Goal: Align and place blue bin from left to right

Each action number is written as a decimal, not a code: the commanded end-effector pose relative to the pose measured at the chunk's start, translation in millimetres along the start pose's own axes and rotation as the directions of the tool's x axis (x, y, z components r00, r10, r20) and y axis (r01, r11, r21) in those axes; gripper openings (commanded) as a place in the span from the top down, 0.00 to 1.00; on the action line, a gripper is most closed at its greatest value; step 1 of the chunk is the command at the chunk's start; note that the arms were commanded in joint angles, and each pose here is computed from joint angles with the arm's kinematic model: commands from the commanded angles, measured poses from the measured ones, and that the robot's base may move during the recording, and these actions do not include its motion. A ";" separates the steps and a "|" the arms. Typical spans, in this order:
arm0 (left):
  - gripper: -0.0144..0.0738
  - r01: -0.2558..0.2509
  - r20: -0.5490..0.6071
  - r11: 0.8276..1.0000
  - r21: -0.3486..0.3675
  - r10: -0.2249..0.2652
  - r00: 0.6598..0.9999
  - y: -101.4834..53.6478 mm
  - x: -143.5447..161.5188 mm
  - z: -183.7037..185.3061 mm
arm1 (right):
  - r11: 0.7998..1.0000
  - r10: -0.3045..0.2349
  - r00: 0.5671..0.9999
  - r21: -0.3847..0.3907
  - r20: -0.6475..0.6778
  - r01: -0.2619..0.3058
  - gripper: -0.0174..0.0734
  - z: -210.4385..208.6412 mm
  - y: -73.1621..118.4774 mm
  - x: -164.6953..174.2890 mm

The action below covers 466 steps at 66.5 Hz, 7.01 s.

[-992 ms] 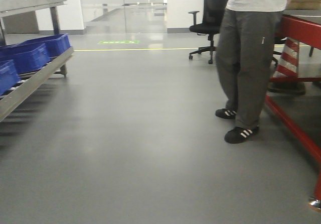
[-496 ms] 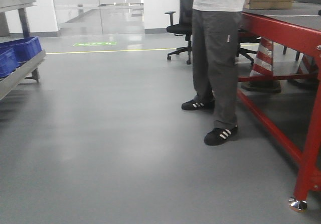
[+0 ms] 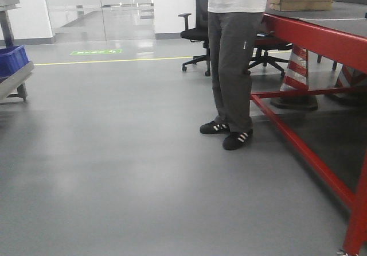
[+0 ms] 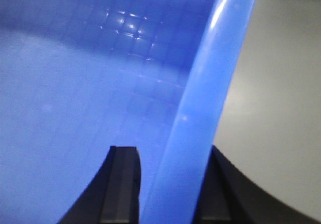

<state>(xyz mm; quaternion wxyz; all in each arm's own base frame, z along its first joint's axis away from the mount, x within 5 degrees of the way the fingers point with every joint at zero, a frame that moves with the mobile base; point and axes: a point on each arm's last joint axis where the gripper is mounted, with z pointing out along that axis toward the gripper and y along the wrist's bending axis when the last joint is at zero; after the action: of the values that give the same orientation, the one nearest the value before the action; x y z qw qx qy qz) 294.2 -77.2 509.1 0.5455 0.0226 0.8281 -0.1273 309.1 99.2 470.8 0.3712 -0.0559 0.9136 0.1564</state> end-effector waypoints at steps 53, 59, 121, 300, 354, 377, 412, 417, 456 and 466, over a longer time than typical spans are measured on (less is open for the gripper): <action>0.96 0.012 0.141 0.996 0.091 -0.024 0.990 -12.5 -15.3 -14.3 | 0.997 0.016 0.993 -0.073 0.118 -0.008 0.88 -13.8 9.8 -9.4; 0.96 0.012 0.141 0.996 0.091 -0.024 0.990 -12.5 -15.3 -14.3 | 0.997 0.016 0.993 -0.073 0.119 -0.007 0.88 -13.8 9.8 -9.6; 0.96 -0.019 0.151 0.998 0.054 0.011 0.988 -9.6 -16.0 -14.2 | 0.997 0.017 0.992 -0.075 0.128 -0.007 0.88 -13.9 10.0 -10.4; 0.96 -0.045 0.150 0.999 0.021 0.042 0.988 -7.0 -15.5 -8.7 | 0.997 0.017 0.992 -0.074 0.128 -0.008 0.88 -13.0 9.9 -10.6; 0.96 -0.045 0.150 0.999 0.021 0.042 0.988 -7.0 -15.5 -8.7 | 0.997 0.017 0.992 -0.074 0.128 -0.008 0.88 -13.0 9.9 -10.6; 0.96 -0.045 0.150 0.999 0.021 0.042 0.988 -7.0 -15.5 -8.7 | 0.997 0.017 0.992 -0.074 0.128 -0.008 0.88 -13.0 9.9 -10.6; 0.96 -0.045 0.150 0.999 0.021 0.042 0.988 -7.0 -15.5 -8.7 | 0.997 0.017 0.992 -0.074 0.128 -0.008 0.88 -13.0 9.9 -10.6; 0.96 -0.045 0.150 0.999 0.021 0.042 0.988 -7.0 -15.5 -8.7 | 0.997 0.017 0.992 -0.074 0.128 -0.008 0.88 -13.0 9.9 -10.6; 0.96 -0.045 0.150 0.999 0.021 0.042 0.988 -7.0 -15.5 -8.7 | 0.997 0.017 0.992 -0.074 0.128 -0.008 0.88 -13.0 9.9 -10.6; 0.96 -0.045 0.150 0.999 0.021 0.042 0.988 -7.0 -15.5 -8.7 | 0.997 0.017 0.992 -0.074 0.128 -0.008 0.88 -13.0 9.9 -10.6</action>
<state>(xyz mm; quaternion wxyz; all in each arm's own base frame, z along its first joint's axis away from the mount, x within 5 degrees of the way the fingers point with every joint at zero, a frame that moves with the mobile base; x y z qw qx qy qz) 301.0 -76.3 506.6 0.5546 0.0285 0.8255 -0.1005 311.1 99.6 471.8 0.3796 -0.0474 0.9097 0.1613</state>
